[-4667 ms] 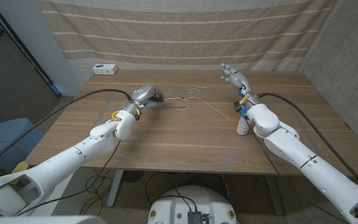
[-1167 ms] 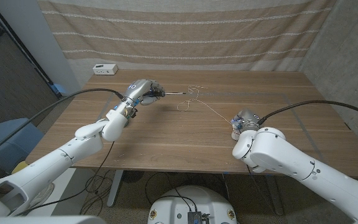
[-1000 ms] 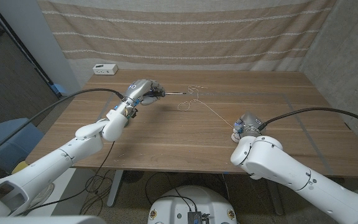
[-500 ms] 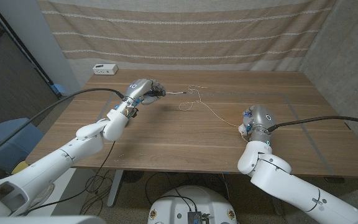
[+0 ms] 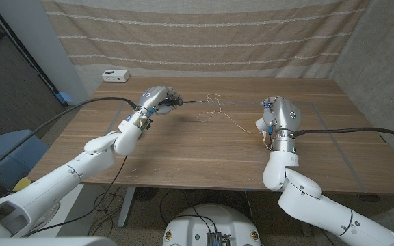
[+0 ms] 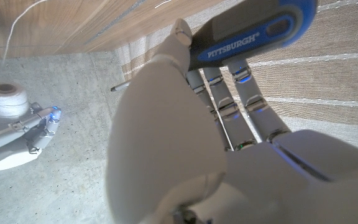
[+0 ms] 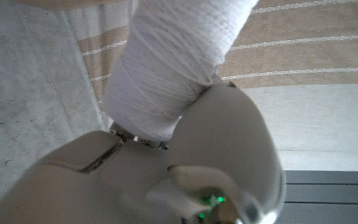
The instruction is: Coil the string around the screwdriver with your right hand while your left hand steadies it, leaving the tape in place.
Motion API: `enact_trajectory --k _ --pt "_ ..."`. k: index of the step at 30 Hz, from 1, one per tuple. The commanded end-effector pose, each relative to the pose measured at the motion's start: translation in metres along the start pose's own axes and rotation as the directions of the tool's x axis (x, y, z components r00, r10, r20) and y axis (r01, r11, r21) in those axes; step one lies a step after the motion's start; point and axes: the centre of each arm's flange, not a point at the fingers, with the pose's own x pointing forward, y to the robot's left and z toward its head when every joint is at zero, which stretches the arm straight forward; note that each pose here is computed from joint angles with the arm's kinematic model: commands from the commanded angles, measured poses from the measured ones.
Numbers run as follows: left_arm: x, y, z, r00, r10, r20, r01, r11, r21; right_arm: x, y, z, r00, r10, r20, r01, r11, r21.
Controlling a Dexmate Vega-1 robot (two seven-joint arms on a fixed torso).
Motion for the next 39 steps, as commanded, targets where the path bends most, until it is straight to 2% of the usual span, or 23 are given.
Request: enact_trajectory --k 1,3,6,10,16,22,25,31,39 --pt "-0.001 0.001 0.002 1.000 0.012 -0.004 -0.012 1.000 0.000 0.018 0.002 0.027 0.988 -0.024 0.155 -0.003 0.986 0.166" --pt "-0.002 0.001 0.001 1.000 0.012 -0.006 -0.012 1.000 -0.001 0.025 0.005 0.034 0.987 0.017 0.161 -0.037 0.991 0.128" --pt "-0.003 0.001 0.001 1.000 0.014 -0.007 -0.014 1.000 0.001 0.038 0.014 0.040 0.980 0.136 0.143 -0.144 0.988 0.049" --pt "-0.005 0.002 0.000 1.000 0.016 -0.013 -0.016 1.000 0.001 0.050 0.034 0.039 0.974 0.195 0.117 -0.190 0.981 -0.047" --pt "-0.007 0.004 -0.001 1.000 0.017 -0.021 -0.017 1.000 0.005 0.059 0.059 0.035 0.976 0.190 0.109 -0.177 0.977 -0.119" --pt "-0.007 0.004 -0.002 1.000 0.017 -0.022 -0.017 1.000 0.005 0.062 0.078 0.035 0.982 0.144 0.123 -0.118 0.972 -0.201" --pt "-0.007 0.004 -0.002 1.000 0.016 -0.023 -0.016 1.000 0.004 0.064 0.084 0.033 0.986 0.119 0.116 -0.092 0.971 -0.220" --pt "-0.007 0.003 -0.004 1.000 0.015 -0.027 -0.015 1.000 0.002 0.072 0.093 0.028 0.988 0.124 0.098 -0.098 0.969 -0.229" --pt "-0.007 0.003 -0.005 0.999 0.015 -0.031 -0.015 1.000 0.002 0.086 0.131 0.013 0.988 0.143 0.064 -0.111 0.928 -0.356"
